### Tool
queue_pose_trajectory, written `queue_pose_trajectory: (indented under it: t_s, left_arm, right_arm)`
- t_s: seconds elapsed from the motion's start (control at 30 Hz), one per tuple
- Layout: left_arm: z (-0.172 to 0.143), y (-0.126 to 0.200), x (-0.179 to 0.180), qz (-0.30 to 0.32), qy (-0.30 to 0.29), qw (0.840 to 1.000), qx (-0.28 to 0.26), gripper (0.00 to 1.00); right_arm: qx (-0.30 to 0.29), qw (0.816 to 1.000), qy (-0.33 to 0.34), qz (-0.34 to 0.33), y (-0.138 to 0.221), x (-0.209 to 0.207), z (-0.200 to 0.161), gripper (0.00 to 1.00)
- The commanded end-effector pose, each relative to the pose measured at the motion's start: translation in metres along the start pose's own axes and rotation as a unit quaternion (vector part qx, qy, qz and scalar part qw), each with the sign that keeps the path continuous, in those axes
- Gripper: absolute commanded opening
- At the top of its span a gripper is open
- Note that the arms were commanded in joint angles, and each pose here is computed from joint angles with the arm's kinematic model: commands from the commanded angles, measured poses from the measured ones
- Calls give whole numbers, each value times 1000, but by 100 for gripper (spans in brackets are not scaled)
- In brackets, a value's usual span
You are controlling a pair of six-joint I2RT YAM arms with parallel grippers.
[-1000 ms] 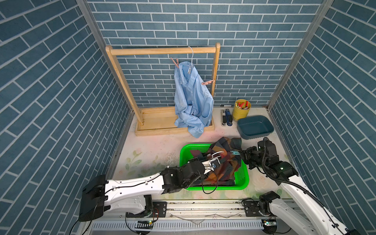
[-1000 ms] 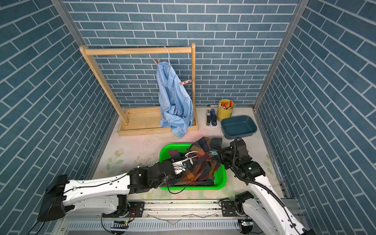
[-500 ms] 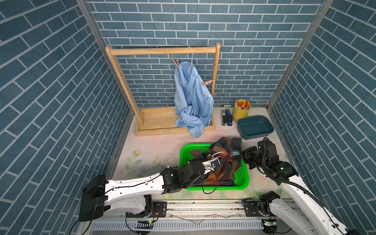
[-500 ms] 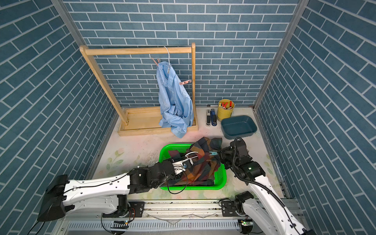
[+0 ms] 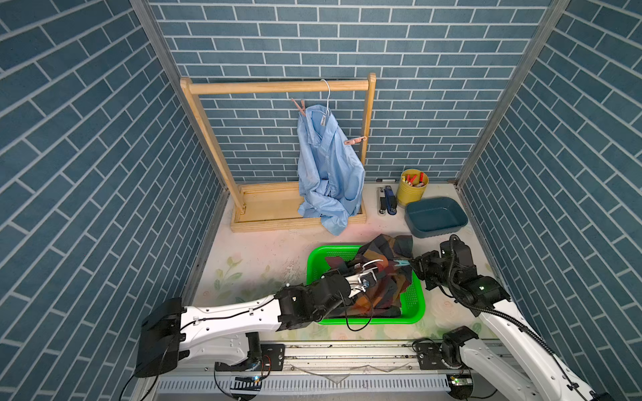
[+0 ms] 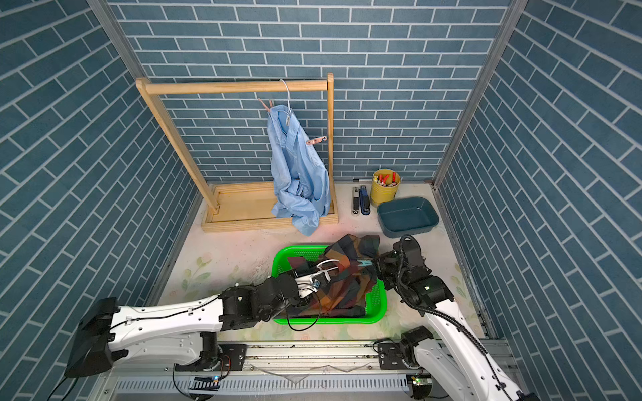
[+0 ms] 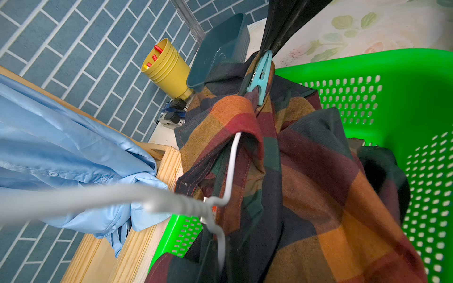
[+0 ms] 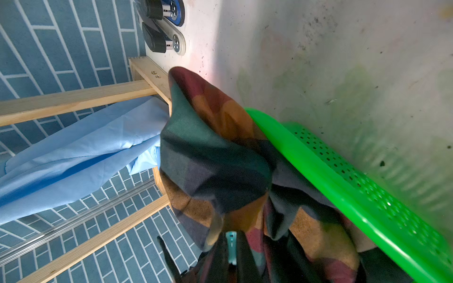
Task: Remove the clothespins securing long-sleeve shirts to the hanger
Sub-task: Remove the clamp from the hanger, then place the clamp in the storage box.
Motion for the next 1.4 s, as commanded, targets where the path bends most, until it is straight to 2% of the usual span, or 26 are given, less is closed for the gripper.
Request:
queue_pose_trajectory:
  t_s: [0.0,0.43,0.7,0.87,1.0,1.37]
  left_arm:
    - [-5,-4,-2,6,7,1000,15,0]
    - [-9,-8,0,15,8,1000,27,0]
    - [-8,-6,1,9,14,1000,24,0]
    - [-7,-4,2,9,12,1000,25,0]
    - [-5,-3,2,5,12,1000,25,0]
    - [-2,-1,-1,-17,15,999,28,0]
  right_arm:
    - [-15,1000,-11,-9,12,-2,2,0]
    - [-31,999,-6,16,41,4,4,0]
    - [-60,997,44,38,62,47,23,0]
    - [-53,996,30,66,39,78,54,0]
    - [-78,994,25,72,21,95,91,0]
    - [-141,990,-21,15,-46,69,196,0]
Point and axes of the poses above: each gripper's point midway between its finger pads, its own y axis back along the fingers, its own x axis along the line the jaws close on, z = x × y, the point moved 7 cm from there along y, back along the fingers, and after that the axes turned 14 degrees about y, right-handed, at the moved point
